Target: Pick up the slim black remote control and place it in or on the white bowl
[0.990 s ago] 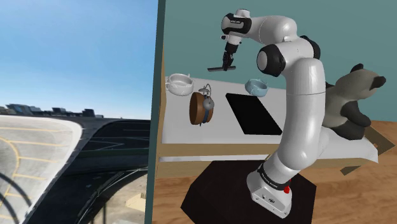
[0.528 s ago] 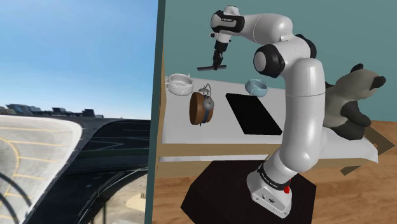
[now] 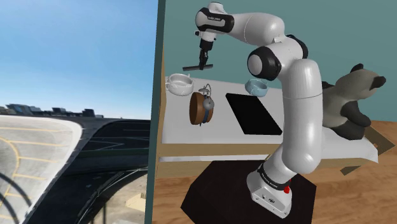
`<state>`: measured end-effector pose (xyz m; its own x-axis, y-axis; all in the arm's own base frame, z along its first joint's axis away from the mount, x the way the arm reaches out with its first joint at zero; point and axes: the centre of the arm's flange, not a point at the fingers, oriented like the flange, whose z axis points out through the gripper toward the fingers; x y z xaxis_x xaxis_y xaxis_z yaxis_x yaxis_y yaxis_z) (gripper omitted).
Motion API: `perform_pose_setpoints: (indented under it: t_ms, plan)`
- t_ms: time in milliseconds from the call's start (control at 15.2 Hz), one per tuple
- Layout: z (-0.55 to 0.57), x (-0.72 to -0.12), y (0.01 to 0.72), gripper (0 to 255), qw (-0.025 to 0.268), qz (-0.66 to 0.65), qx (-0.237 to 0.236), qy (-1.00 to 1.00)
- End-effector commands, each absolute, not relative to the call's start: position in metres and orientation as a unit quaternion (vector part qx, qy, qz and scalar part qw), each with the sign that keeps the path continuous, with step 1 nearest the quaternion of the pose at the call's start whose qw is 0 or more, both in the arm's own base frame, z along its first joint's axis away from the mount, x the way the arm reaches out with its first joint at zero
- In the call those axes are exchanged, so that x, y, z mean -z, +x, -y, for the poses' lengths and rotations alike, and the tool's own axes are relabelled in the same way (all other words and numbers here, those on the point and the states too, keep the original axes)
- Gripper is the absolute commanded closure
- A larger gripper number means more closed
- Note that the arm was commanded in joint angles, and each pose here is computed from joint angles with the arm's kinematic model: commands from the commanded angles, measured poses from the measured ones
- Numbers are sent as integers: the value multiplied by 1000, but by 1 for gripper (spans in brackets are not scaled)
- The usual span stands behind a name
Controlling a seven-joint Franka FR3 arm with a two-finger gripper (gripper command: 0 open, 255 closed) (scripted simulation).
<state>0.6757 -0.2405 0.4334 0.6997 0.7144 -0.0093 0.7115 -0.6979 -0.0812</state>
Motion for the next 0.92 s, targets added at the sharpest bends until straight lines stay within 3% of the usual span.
perform_pose_setpoints:
  t_ms: [0,396,858]
  plan:
    - [215,-432,689,255,36,387,-20,-921]
    - [147,-430,726,255,36,387,-20,-921]
    - [147,-393,726,255,36,387,-20,-921]
